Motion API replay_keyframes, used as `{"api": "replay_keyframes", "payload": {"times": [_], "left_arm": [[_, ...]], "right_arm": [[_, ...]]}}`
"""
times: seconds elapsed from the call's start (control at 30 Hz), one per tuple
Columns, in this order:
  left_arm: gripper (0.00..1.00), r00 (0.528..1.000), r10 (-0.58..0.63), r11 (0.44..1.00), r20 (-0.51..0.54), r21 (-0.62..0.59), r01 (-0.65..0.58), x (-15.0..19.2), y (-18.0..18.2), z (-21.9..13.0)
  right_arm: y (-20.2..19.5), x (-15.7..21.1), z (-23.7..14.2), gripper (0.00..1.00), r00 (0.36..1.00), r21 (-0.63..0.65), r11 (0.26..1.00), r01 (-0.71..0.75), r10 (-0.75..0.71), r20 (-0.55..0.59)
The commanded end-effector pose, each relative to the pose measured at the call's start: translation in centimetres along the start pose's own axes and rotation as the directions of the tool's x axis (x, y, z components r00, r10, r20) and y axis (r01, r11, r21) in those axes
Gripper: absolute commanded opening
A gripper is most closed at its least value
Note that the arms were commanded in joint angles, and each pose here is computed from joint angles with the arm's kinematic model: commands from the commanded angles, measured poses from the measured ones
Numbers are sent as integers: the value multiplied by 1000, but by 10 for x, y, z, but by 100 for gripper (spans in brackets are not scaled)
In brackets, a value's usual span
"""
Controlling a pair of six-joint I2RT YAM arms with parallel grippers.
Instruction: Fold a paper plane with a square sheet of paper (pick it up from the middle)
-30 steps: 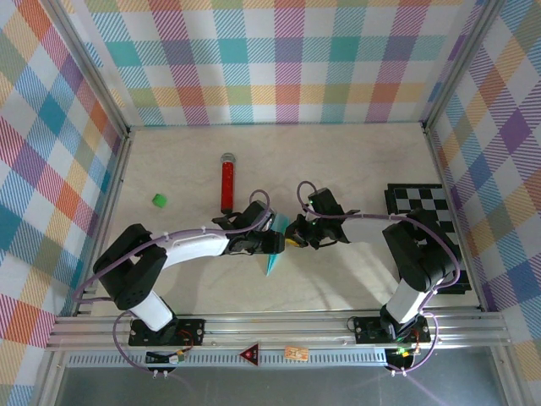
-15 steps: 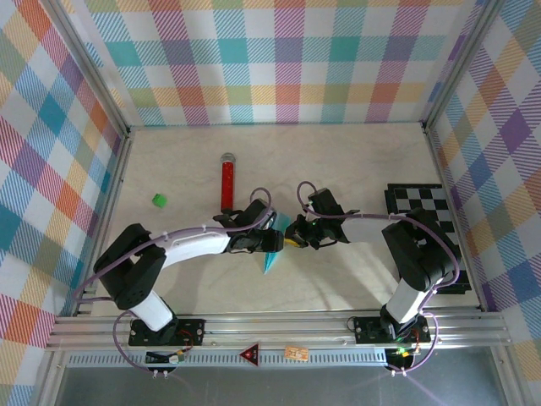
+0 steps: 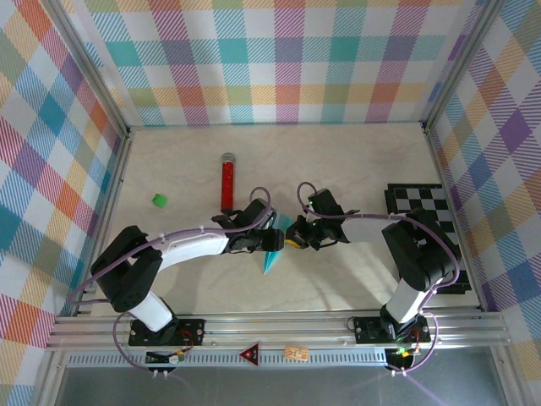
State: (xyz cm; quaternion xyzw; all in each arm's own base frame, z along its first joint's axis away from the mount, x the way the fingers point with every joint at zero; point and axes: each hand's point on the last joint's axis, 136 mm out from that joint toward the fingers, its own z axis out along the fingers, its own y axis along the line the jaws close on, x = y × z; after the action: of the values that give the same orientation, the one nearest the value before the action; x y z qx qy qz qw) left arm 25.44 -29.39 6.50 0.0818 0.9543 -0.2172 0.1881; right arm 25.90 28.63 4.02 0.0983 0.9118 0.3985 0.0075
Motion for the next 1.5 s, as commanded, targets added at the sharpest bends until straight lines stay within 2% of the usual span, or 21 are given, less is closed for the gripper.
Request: {"api": "replay_keyframes", "payload": {"times": [0.0,0.4,0.77,0.93,1.03,1.17,1.3,1.47], "left_arm": [[45,1000,15,1000,-18,12,-15,5,-4,5],[44,998,13,999,-62,-28,-15,16,6,15],[39,997,42,997,-60,-64,-46,15,10,16],[40,997,60,996,-46,-56,-63,14,5,14],[27,996,74,995,-44,-68,-77,14,4,13],[36,996,83,993,-37,-86,-86,14,5,15],[36,995,89,992,-44,-81,-93,15,3,16],[27,993,96,988,-74,-113,-104,21,7,19]], "right_arm": [[0,1,0,13,1000,4,1000,-7,7,-9],[0,1,2,14,1000,3,1000,-13,13,-13],[0,1,2,15,1000,3,1000,-13,13,-13],[0,1,1,15,1000,3,1000,-13,13,-11],[0,1,1,15,1000,2,1000,-14,14,-13],[1,1,1,15,1000,0,1000,-12,12,-12],[0,1,2,16,1000,4,1000,-15,15,-12],[-1,1,2,16,1000,4,1000,-16,16,-13]]}}
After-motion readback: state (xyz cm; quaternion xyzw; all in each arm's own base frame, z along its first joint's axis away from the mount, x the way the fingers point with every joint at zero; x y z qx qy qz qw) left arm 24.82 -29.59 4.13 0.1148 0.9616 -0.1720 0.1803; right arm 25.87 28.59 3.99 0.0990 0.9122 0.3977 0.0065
